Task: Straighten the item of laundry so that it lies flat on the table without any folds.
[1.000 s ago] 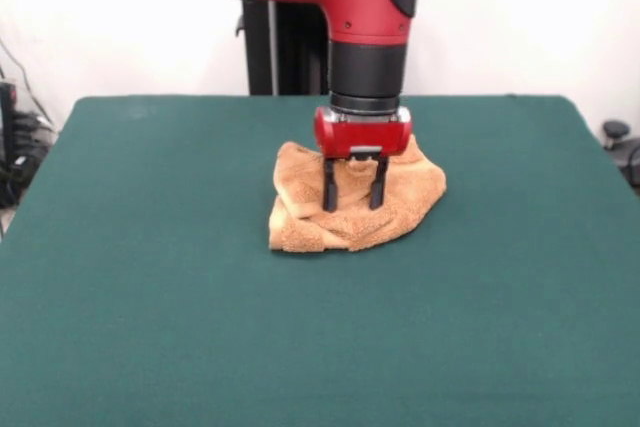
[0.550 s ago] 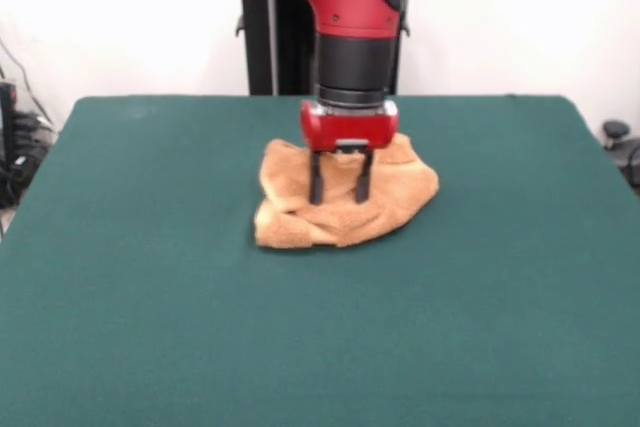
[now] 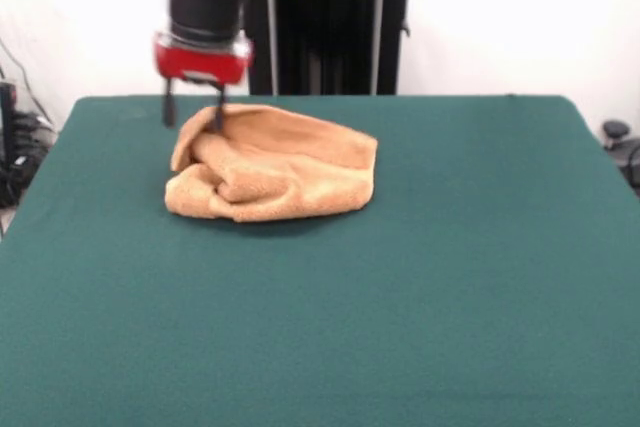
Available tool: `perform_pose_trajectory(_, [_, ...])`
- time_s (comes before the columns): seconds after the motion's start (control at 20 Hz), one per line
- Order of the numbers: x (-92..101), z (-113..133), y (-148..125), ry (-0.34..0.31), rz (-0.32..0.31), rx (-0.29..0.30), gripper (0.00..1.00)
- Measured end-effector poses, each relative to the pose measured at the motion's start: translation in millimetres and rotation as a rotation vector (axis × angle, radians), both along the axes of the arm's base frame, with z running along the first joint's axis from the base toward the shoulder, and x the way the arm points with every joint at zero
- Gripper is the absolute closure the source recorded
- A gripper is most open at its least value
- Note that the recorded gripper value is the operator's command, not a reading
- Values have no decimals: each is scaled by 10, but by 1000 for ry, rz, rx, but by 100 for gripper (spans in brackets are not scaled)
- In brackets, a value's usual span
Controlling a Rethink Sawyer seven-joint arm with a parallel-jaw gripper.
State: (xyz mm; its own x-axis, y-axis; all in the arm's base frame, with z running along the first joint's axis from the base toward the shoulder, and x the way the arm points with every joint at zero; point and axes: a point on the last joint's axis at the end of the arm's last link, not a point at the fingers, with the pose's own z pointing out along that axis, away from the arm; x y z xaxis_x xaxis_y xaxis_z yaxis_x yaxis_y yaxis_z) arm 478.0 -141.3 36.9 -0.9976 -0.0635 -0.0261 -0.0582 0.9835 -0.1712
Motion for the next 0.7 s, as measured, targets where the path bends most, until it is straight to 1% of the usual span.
perform_pose_trajectory(0.15, [-162,130,-277,48,-30,-24,0])
perform_pose_trajectory(0.2, [-238,188,-392,71,-33,-38,0])
perform_pose_trajectory(0.25, [-262,210,-427,80,-29,-46,0])
perform_pose_trajectory(0.45, [-284,242,-427,89,-1,-58,0])
perform_pose_trajectory(0.7, [-259,241,-333,87,31,-54,0])
